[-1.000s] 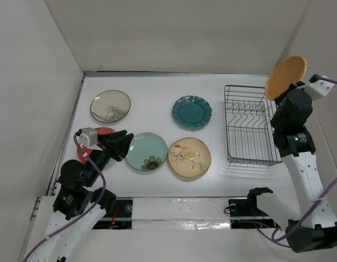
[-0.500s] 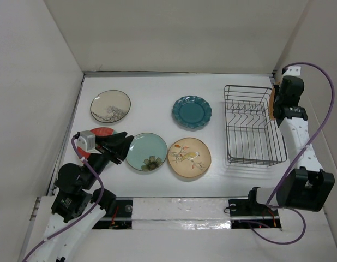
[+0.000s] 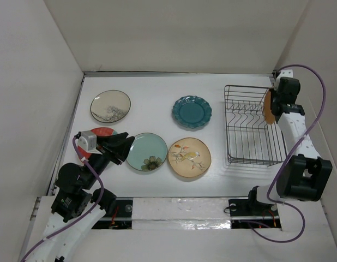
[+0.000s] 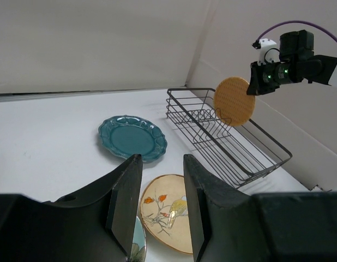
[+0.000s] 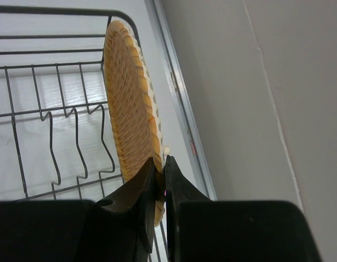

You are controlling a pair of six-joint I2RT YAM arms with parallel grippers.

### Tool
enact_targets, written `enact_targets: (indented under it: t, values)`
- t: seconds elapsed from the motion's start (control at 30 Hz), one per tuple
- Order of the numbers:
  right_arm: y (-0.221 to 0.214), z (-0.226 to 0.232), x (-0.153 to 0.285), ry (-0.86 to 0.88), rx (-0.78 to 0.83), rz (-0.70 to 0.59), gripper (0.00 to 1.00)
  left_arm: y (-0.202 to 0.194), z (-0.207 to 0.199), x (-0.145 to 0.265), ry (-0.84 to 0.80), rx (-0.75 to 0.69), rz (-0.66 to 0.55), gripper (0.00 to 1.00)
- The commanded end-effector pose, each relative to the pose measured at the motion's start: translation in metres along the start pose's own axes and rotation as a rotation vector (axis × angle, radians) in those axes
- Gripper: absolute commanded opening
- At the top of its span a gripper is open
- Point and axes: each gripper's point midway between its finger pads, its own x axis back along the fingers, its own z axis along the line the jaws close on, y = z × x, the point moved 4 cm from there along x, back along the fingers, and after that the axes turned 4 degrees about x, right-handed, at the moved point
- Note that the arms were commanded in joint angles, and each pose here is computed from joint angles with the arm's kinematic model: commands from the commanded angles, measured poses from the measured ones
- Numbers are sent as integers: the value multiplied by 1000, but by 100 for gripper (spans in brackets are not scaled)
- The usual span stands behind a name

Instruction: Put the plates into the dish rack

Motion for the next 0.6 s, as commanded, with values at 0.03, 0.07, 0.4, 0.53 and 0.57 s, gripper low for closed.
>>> enact_targets:
  t: [0.03, 0.07, 0.4, 0.53, 0.57]
  values:
    - [9, 1, -5, 7, -42, -49, 0, 16, -9, -1, -33, -15, -49, 33]
    - [5, 3, -9, 18, -47, -35, 0, 16, -9, -1, -33, -15, -49, 34]
    - [9, -3, -15, -55, -163, 3, 53, 15, -8, -3, -29, -11, -39, 34]
    - [27, -22, -2, -147, -247, -45, 69, 14, -7, -4, -25, -11, -34, 34]
    - [33, -27, 4, -160, -271, -66, 69, 12, -6, -5, -24, -10, -28, 34]
